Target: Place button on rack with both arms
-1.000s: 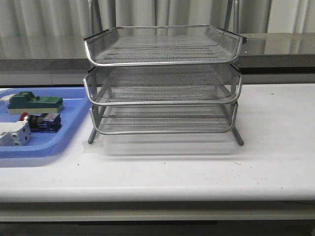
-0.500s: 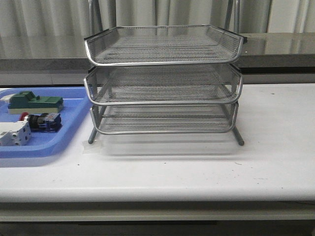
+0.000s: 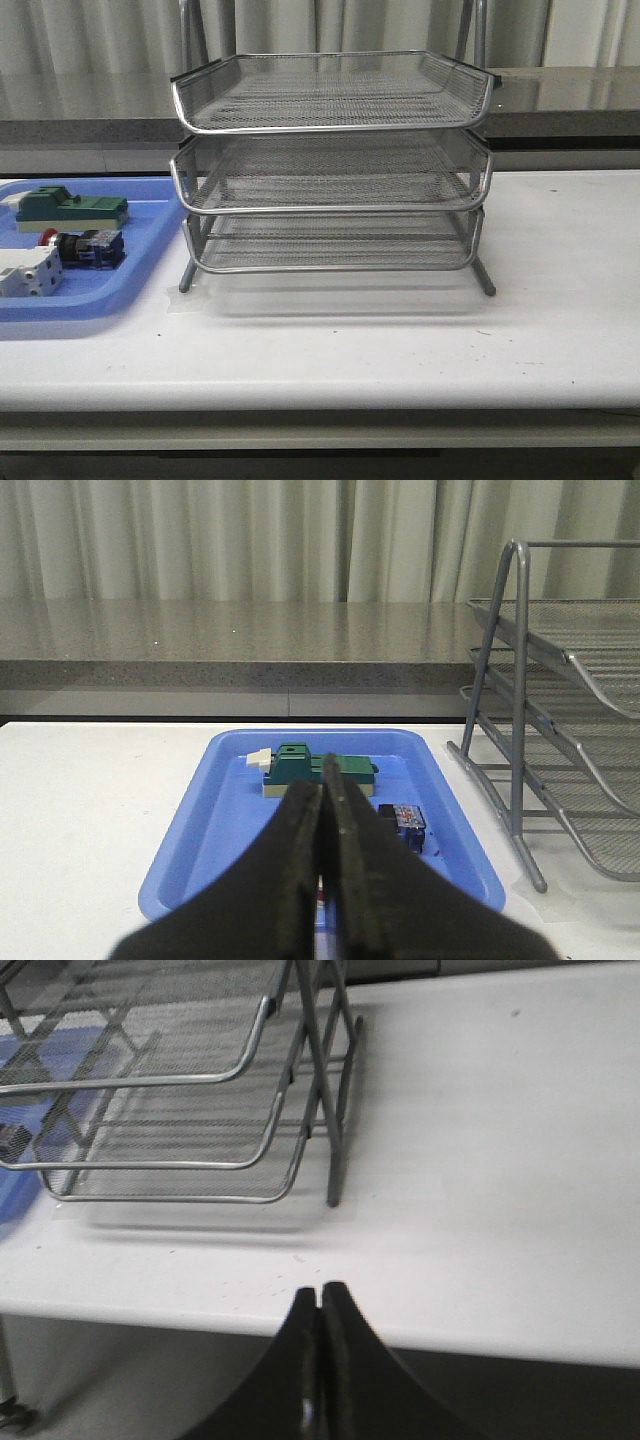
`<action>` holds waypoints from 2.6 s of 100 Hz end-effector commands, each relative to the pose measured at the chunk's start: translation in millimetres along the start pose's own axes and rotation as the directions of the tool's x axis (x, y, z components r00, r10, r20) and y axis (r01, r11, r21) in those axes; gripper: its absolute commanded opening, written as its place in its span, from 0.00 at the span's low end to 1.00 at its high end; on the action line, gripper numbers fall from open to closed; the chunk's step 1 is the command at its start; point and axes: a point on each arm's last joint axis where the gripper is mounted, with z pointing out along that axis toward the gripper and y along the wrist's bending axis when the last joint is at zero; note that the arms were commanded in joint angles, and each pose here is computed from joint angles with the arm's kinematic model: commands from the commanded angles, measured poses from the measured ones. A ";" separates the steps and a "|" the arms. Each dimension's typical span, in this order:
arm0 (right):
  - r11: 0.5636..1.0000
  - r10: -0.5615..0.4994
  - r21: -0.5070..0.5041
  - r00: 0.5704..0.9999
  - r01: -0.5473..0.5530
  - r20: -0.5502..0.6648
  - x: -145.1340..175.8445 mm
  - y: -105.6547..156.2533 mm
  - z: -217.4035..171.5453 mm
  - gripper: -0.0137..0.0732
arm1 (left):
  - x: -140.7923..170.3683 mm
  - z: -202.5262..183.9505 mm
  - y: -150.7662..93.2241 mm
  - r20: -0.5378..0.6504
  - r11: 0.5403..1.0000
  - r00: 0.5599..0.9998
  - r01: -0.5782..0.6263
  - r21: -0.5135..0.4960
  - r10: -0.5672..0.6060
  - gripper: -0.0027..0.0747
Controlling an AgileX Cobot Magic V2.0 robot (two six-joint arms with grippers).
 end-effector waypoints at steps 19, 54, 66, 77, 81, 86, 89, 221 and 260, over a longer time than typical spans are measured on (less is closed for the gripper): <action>0.971 0.222 -0.084 0.974 -0.226 -0.052 -20.4 7.0 34.7 0.09 | 5.7 -1.3 -0.2 0.059 1.000 0.998 0.020 0.007 -0.021 0.01; 0.881 0.440 -0.122 0.886 -0.457 -0.147 -23.4 10.2 69.6 0.40 | 5.7 -1.3 -0.2 0.059 1.000 0.998 0.020 0.007 -0.021 0.01; 0.867 0.460 -0.123 0.871 -0.482 -0.174 -22.9 9.6 82.9 0.52 | 5.7 -1.3 -0.2 0.059 1.000 0.998 0.020 0.007 -0.021 0.01; 0.842 0.493 -0.134 0.846 -0.523 -0.202 -22.4 9.7 98.4 0.52 | 5.7 -1.3 -0.2 0.059 1.000 0.998 0.020 0.007 -0.021 0.01; 0.831 0.505 -0.142 0.836 -0.538 -0.215 -22.0 10.0 105.4 0.52 | 5.7 -1.3 -0.2 0.059 1.000 0.998 0.020 0.007 -0.021 0.01; 0.819 0.513 -0.158 0.827 -0.552 -0.230 -21.4 10.6 113.7 0.52 | 5.7 -1.3 -0.2 0.059 1.000 0.998 0.020 0.007 -0.021 0.01; 0.814 0.515 -0.164 0.822 -0.558 -0.241 -20.4 10.5 120.0 0.52 | 5.7 -1.3 -0.2 0.059 1.000 0.998 0.020 0.007 -0.021 0.01; 0.725 0.557 -0.253 0.761 -0.641 -0.331 -13.1 -0.5 255.7 0.46 | 5.7 -1.3 -0.2 0.059 1.000 0.998 0.020 0.007 -0.021 0.01; 0.740 0.537 -0.239 0.766 -0.629 -0.354 -4.6 -1.2 253.9 0.09 | 5.7 -1.3 -0.2 0.059 1.000 0.998 0.020 0.007 -0.021 0.01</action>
